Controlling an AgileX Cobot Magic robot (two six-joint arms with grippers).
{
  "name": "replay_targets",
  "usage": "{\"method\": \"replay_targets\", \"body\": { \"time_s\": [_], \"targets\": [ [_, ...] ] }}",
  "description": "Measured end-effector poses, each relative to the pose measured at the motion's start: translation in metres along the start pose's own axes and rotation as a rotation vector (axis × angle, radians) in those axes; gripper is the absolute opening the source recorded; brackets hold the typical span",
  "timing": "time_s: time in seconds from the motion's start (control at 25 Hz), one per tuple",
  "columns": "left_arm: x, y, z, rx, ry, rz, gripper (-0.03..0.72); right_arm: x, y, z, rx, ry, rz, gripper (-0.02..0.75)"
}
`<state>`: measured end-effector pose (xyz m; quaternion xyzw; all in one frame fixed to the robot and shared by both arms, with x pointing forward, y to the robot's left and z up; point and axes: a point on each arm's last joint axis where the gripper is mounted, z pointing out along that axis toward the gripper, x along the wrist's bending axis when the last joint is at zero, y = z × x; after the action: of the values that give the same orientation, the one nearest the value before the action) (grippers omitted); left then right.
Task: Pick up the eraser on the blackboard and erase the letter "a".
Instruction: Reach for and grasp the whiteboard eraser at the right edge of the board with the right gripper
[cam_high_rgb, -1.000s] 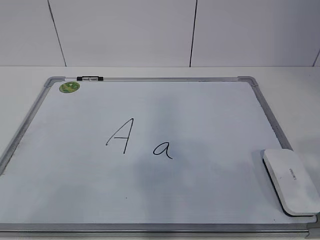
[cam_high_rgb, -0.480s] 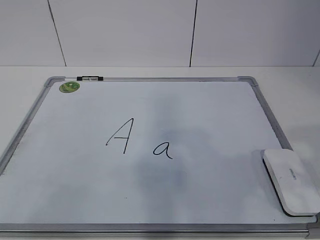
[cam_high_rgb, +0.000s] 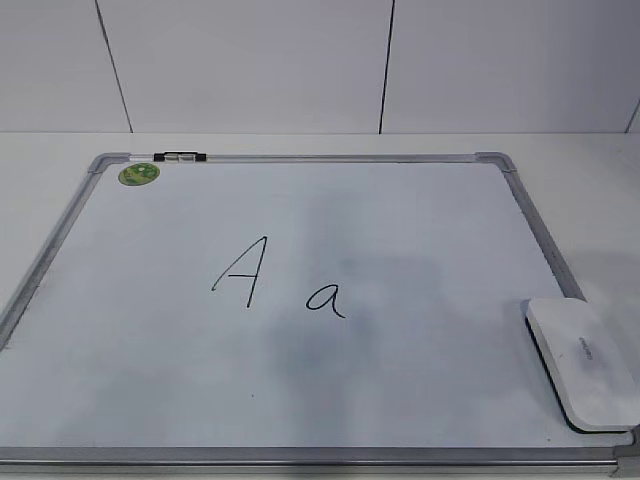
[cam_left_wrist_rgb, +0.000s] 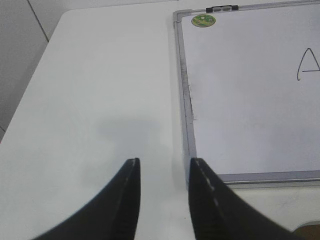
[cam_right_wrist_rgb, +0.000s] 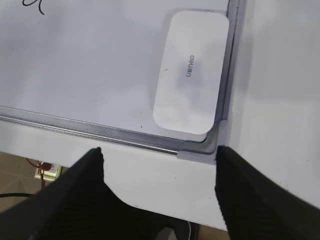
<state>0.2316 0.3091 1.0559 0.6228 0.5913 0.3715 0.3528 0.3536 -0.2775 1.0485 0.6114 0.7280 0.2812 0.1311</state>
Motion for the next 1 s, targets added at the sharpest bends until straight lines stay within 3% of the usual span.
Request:
{"method": "replay_targets", "body": {
  "time_s": [0.68,1.0],
  "targets": [
    [0.000,0.000,0.000,0.000,0.000,0.000,0.236,-0.006,0.017,0.031,0.177,0.062,0.101,0.543],
    [0.000,0.000,0.000,0.000,0.000,0.000,0.236,-0.016,0.019,0.065,0.338,0.072,0.165,0.543]
  ]
}}
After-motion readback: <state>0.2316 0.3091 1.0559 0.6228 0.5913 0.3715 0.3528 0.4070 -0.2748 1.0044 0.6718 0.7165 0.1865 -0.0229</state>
